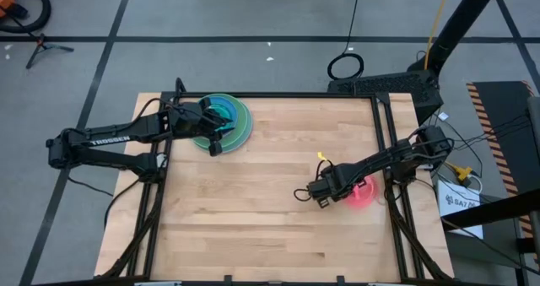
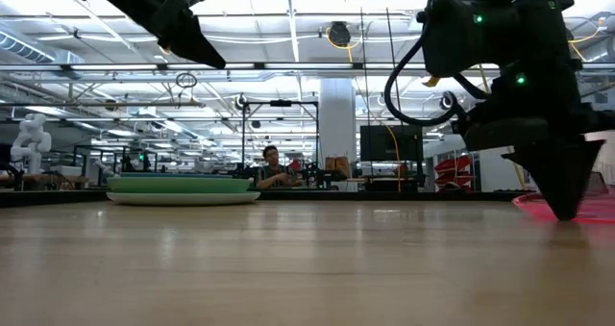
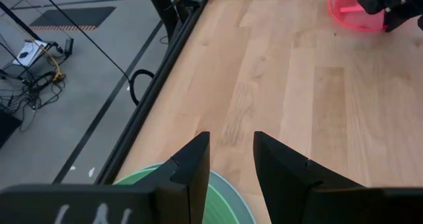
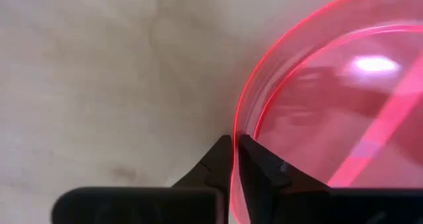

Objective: Stack plastic plates
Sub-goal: Stack the pink plate on top of the blue plate

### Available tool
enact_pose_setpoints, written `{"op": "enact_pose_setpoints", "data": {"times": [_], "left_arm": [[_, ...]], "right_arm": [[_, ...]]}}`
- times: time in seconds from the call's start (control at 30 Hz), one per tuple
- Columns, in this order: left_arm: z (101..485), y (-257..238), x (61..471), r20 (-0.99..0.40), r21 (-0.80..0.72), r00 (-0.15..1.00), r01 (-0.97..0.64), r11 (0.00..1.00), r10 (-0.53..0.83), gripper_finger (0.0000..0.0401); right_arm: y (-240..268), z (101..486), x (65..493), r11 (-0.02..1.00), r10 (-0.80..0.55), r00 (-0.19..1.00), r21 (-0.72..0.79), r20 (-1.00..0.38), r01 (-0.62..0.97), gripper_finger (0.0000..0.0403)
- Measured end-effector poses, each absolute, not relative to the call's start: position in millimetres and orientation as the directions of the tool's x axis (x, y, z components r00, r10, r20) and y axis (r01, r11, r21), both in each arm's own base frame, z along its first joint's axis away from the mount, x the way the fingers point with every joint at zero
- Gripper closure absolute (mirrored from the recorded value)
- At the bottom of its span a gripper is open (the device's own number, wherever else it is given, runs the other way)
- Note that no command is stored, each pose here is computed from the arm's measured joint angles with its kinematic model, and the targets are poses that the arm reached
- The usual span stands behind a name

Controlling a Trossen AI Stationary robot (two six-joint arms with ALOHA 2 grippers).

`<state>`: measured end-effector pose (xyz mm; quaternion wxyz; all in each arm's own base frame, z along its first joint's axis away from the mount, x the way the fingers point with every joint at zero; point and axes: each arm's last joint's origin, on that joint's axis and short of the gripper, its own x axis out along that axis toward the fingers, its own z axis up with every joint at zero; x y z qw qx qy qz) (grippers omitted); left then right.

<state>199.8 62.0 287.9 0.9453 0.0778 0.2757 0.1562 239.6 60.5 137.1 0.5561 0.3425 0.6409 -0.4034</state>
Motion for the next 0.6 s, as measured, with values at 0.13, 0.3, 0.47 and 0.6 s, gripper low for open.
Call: {"op": "enact_pose_setpoints", "data": {"times": [0.13,0.3,0.47,0.6], "left_arm": [[288,62,200,-0.497,0.233,0.799,-0.253,0.939,0.338,0.0277],[290,62,201,-0.477,0.233,0.810,-0.258,0.938,0.341,0.0277],[295,63,202,-0.431,0.245,0.831,-0.267,0.932,0.352,0.0277],[305,61,194,-0.369,0.280,0.843,-0.301,0.912,0.392,0.0277]], "right_arm": [[61,144,247,0.471,-0.050,-0.116,-0.126,-0.992,0.873,0.0394],[62,165,263,0.561,-0.116,-0.044,-0.102,-0.992,0.821,0.0396],[62,192,285,0.682,-0.192,0.085,-0.071,-0.978,0.728,0.0397],[57,214,300,0.750,-0.252,0.176,-0.077,-0.952,0.657,0.0397]]}}
